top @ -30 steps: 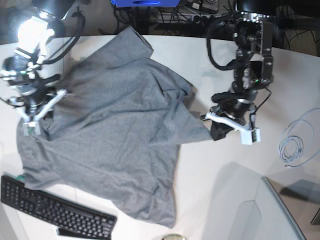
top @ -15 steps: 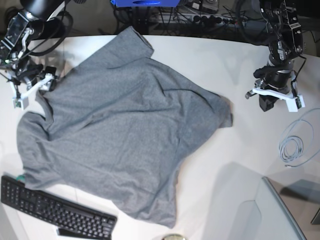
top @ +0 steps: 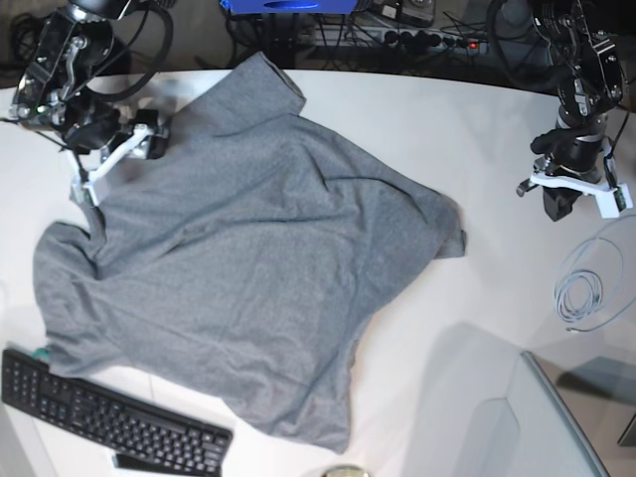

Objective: Layout the t-shirt on the table in an organized manner, then fold the t-shirt properly

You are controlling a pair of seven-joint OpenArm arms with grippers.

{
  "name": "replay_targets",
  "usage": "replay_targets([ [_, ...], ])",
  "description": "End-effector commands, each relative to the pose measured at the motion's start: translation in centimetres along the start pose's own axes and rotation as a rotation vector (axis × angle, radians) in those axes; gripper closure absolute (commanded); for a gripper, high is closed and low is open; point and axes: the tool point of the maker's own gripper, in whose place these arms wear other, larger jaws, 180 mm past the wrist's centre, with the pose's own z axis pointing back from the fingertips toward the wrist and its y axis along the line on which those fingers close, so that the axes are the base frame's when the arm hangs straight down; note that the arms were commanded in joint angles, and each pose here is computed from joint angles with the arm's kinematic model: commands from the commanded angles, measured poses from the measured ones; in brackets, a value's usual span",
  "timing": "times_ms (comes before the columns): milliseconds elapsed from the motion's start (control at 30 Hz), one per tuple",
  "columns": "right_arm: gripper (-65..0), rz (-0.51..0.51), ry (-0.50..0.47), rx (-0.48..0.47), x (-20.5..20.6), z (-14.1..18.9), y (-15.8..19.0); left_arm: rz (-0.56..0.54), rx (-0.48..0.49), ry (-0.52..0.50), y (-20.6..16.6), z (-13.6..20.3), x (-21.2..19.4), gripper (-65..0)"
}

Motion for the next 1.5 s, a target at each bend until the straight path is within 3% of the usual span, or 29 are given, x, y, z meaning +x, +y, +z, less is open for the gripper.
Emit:
replay_targets([
  [0, -35.9, 0.01, -0.035, 0.014, 1.0, 0.2, 0.4, -0.007, 0.01, -0.035, 0.6, 0.1, 1.1, 0.0],
  [67, -30.0, 0.014, -0.03, 0.019, 0.8, 0.2, 0.6, 0.0, 0.032, -0.038, 1.6, 0.2, 1.2, 0.0],
  [167, -2.9, 0.025, -0.043, 0.001, 1.2, 0.8, 0.2, 0.0, 0.055, -0.05, 2.6, 0.5, 1.7, 0.0],
  [200, 0.0, 0.029, -0.041, -0.006, 1.2, 1.1, 0.1, -0.014, 0.06, -0.042, 2.9, 0.7, 1.6, 0.0],
  [267, -2.4, 0.018, -0.038, -0.048, 1.0, 2.4, -1.2, -0.041, 0.059, -0.037, 3.1, 1.0, 1.8, 0.0],
  [400, -0.6, -0.001, -0.034, -0.157, 1.3, 5.8, -4.1, -0.068, 0.063, -0.028, 3.4, 2.3, 1.5, 0.0],
  [567, -0.6, 0.054, -0.086, -0.248, 5.0, 8.4, -7.1, -0.058, 0.073, 0.006, 3.8, 2.1, 0.2, 0.0],
  [800, -0.6, 0.014, -0.18, -0.229, 15.1, 7.7, -9.2, -0.021, -0.094, -0.002, -3.8, -4.3, 2.9, 0.0],
  [900, -0.6, 0.091, -0.197, -0.193, 21.2, 7.0, -8.6, -0.021, -0.132, -0.003, -6.8, -8.0, 5.9, 0.0],
  [1000, -0.6, 0.192, -0.267, -0.167, 28.8, 7.5, -6.7, -0.12, -0.141, -0.054, -10.9, -11.4, 11.1, 0.0],
  [1133, -0.6, 0.322, -0.372, -0.179, 38.1, 11.1, -3.9, -0.227, -0.181, -0.16, -17.2, -13.9, 19.7, 0.0],
  [1233, -0.6, 0.355, -0.395, -0.208, 41.7, 13.5, -2.8, -0.236, -0.234, -0.195, -20.7, -14.2, 23.6, 0.0],
  [1333, -0.6, 0.311, -0.336, -0.224, 40.2, 12.4, -3.7, -0.241, -0.316, -0.122, -23.6, -14.1, 20.7, 0.0],
  [1467, -0.6, 0.224, -0.296, -0.193, 34.9, 8.5, -6.2, -0.239, -0.448, 0.08, -26.7, -13.0, 9.1, 0.0],
])
